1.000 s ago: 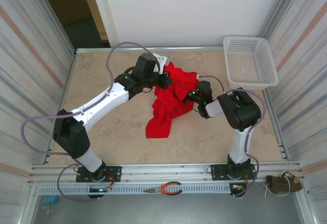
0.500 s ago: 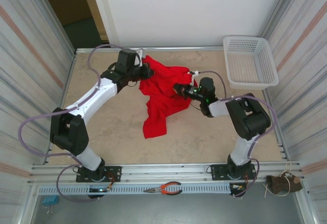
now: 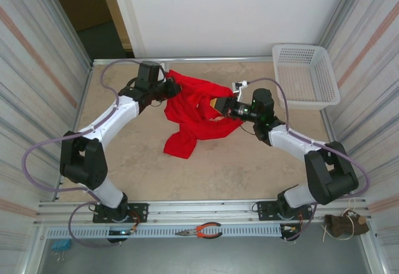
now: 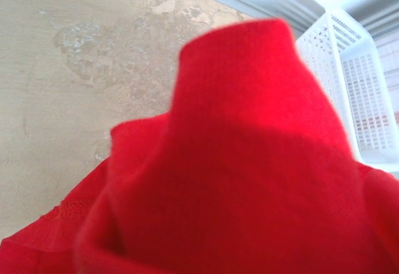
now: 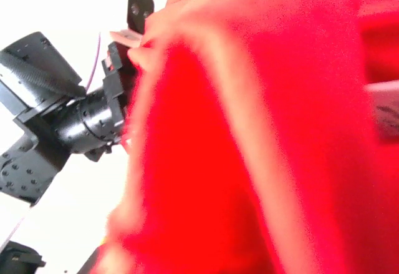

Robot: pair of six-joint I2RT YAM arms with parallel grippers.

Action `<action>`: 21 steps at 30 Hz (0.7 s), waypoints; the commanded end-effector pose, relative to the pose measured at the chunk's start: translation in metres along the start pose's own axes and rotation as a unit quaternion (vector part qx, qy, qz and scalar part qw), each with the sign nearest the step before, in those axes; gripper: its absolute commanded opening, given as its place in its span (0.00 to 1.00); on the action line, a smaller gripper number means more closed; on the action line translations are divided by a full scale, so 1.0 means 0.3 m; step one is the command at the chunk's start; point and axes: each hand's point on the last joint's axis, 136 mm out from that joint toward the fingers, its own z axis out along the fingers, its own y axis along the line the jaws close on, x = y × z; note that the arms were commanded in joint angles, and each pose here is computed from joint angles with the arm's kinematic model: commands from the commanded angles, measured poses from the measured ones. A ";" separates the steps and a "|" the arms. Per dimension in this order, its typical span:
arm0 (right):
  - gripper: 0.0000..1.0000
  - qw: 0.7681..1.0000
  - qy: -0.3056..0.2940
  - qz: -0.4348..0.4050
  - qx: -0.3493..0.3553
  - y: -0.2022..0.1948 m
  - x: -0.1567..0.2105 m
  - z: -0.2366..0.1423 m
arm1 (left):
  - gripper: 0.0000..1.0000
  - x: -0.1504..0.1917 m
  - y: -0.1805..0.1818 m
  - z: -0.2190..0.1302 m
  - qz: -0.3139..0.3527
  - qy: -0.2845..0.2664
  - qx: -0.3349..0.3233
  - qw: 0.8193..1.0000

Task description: Fold the inside-out t-shirt

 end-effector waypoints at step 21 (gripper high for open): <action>0.00 0.964 -0.113 -0.143 -0.196 0.844 -0.415 -0.201 | 0.99 -0.137 0.082 -0.065 0.010 -0.004 -0.025 1.000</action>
